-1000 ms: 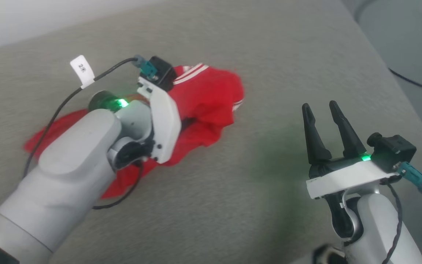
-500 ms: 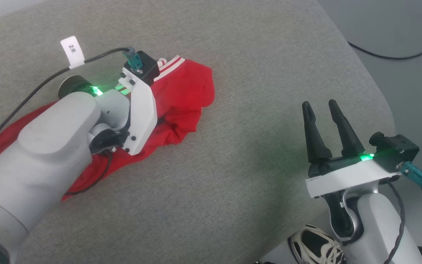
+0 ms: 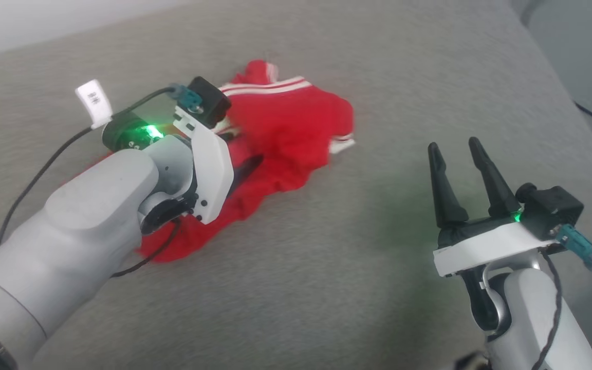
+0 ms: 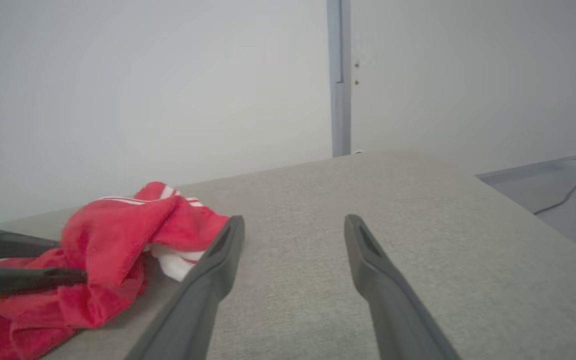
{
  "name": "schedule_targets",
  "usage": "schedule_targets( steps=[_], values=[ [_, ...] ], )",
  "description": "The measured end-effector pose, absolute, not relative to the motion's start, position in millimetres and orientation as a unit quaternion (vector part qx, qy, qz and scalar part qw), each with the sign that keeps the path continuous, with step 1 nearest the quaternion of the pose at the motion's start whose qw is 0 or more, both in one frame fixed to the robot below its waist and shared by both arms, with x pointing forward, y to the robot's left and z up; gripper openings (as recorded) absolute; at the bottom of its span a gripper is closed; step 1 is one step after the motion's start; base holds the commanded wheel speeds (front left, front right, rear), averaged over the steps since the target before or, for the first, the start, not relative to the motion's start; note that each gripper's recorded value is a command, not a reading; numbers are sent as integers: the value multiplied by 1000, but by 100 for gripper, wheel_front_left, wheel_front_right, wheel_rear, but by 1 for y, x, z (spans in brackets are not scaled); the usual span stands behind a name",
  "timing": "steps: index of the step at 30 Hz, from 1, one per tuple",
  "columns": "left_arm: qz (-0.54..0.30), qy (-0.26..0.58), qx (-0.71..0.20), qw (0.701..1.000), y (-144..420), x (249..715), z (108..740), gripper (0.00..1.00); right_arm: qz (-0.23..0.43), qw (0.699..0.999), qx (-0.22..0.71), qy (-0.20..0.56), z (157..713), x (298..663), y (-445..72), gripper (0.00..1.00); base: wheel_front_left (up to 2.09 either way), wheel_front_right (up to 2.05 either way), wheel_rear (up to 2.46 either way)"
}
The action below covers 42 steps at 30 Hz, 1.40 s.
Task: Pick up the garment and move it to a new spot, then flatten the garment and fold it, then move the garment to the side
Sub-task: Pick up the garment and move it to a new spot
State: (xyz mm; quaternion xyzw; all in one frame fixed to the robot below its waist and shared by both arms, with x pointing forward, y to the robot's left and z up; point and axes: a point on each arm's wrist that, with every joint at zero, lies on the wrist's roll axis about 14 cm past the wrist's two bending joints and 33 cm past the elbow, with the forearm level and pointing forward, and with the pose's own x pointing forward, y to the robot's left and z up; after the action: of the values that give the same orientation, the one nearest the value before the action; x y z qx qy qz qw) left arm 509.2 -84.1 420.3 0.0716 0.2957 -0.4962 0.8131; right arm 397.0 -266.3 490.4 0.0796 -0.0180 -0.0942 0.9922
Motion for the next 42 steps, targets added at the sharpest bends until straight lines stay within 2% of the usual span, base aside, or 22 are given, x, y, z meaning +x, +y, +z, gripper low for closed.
schedule_targets(
  steps=[4, 10, 16, 22, 25, 35, 42],
  values=[
    [-475, 257, 25, 841, -61, 506, 445, 100, -58, 995, 73, -21, 493, 409, -244, 100, 0, 0, 0],
    [-408, 234, -15, 882, 0, 493, 449, 100, -12, 998, 64, -27, 496, 423, -213, 100, 0, 0, 0],
    [-303, 212, -89, 925, 68, 472, 440, 100, 19, 998, 53, -17, 490, 425, -194, 100, 0, 0, 0],
    [-190, 195, -141, 952, 134, 444, 432, 100, 47, 998, 32, -3, 483, 420, -184, 100, 0, 0, 0],
    [-131, 150, -156, 968, 174, 443, 452, 100, 57, 998, 27, -3, 483, 418, -179, 100, 0, 0, 0],
    [-18, 52, -168, 984, 243, 384, 472, 100, 66, 998, 9, -13, 492, 410, -182, 100, 0, 0, 0],
    [-3, -9, -88, 996, 253, 368, 500, 100, 45, 999, 5, -28, 503, 405, -200, 100, 0, 0, 0]
  ],
)
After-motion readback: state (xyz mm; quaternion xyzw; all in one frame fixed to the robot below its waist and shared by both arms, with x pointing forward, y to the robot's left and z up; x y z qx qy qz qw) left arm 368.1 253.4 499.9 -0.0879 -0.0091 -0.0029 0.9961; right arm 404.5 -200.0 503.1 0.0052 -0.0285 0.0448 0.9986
